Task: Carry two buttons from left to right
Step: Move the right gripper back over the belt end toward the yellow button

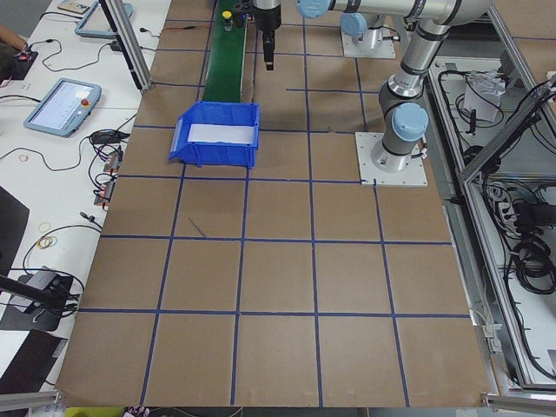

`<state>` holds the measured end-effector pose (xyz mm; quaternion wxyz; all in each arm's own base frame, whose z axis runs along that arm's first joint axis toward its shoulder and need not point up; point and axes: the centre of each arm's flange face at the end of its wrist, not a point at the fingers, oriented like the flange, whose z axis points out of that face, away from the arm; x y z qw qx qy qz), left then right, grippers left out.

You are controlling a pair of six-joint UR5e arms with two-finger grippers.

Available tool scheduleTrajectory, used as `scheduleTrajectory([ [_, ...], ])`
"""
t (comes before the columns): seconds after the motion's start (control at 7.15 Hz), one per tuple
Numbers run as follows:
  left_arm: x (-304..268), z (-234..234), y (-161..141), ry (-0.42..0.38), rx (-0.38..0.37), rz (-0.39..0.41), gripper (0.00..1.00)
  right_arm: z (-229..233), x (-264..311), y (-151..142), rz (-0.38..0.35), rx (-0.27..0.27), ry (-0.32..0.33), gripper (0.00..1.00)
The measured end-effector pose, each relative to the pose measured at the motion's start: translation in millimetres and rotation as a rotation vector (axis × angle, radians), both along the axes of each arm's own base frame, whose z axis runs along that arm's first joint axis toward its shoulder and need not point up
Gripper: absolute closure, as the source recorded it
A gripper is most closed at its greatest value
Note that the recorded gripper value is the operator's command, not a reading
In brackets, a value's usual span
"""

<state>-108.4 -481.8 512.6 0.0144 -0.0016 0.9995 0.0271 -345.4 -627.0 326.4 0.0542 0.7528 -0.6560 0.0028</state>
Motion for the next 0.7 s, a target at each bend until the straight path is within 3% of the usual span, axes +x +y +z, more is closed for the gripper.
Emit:
scheduleTrajectory([
  [0.28,0,0,0,0.0,0.001,-0.001,0.0,28,94,-28,0.071,0.005,0.0,0.0],
  [0.42,0,0,0,0.0,0.001,-0.001,0.0,27,138,-39,0.064,0.009,-0.011,0.0],
  [0.7,0,0,0,0.0,0.0,-0.002,0.0,1,199,-44,-0.115,0.042,-0.062,0.0],
])
